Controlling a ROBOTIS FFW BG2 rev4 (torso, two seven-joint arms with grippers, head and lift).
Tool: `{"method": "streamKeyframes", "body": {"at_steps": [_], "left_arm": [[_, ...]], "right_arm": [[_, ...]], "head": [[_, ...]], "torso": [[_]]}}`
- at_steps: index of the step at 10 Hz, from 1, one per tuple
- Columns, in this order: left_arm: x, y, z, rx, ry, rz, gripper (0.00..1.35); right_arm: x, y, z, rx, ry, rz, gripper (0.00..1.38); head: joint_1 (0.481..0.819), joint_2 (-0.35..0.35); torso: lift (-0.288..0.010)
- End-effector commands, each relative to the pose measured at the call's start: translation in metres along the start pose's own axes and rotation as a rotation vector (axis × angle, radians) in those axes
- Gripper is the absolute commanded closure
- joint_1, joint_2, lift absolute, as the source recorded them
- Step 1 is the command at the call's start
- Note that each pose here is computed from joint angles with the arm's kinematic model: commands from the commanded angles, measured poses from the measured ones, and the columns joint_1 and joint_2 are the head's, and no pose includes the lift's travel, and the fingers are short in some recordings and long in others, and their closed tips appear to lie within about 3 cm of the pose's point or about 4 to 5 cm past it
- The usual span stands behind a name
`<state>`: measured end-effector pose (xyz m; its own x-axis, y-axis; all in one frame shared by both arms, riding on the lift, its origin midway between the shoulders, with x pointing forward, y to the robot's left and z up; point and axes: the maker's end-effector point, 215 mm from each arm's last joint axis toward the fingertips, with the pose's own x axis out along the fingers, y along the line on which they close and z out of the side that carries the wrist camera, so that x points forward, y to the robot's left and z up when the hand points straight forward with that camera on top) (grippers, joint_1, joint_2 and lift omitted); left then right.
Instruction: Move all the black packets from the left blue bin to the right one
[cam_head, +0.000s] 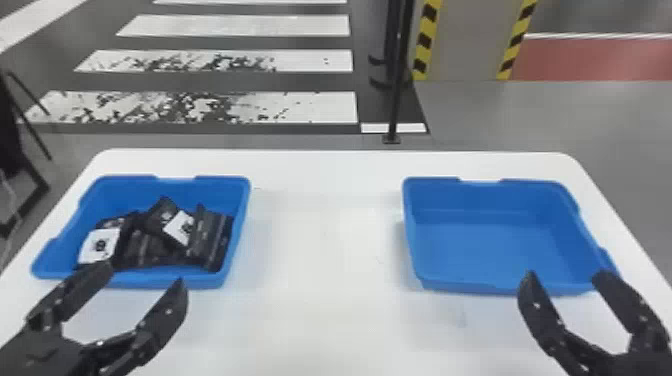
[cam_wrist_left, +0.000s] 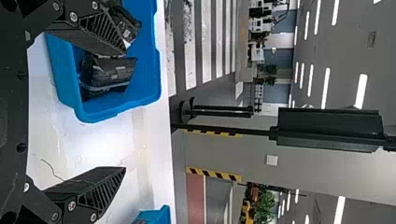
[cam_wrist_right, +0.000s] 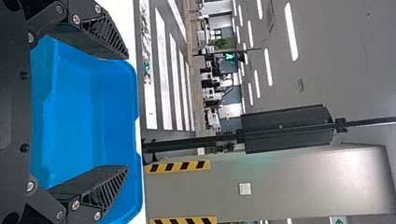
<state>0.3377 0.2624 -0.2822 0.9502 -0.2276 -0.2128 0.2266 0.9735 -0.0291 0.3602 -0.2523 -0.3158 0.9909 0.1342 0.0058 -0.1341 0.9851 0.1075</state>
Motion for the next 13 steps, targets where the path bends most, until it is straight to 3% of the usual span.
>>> {"method": "streamKeyframes", "body": {"at_steps": [1, 6, 8, 13], "left_arm": [[0.008, 0.006, -0.001, -0.005, -0.008, 0.007, 0.19], [0.055, 0.040, -0.022, -0.037, 0.024, 0.034, 0.19], [0.090, 0.049, -0.012, -0.024, -0.005, 0.021, 0.19], [0.127, 0.077, -0.027, 0.001, 0.109, 0.079, 0.19]], "right_arm": [[0.000, 0.000, -0.004, 0.009, 0.014, 0.000, 0.20], [0.001, 0.010, -0.014, 0.041, 0.042, 0.014, 0.20], [0.005, 0.017, -0.013, 0.055, 0.038, 0.025, 0.20], [0.009, 0.021, -0.013, 0.065, 0.034, 0.035, 0.20]], "head": [[0.695, 0.016], [0.695, 0.051], [0.695, 0.077], [0.695, 0.094]], "torso": [[-0.185], [-0.185], [-0.185], [-0.185]]}}
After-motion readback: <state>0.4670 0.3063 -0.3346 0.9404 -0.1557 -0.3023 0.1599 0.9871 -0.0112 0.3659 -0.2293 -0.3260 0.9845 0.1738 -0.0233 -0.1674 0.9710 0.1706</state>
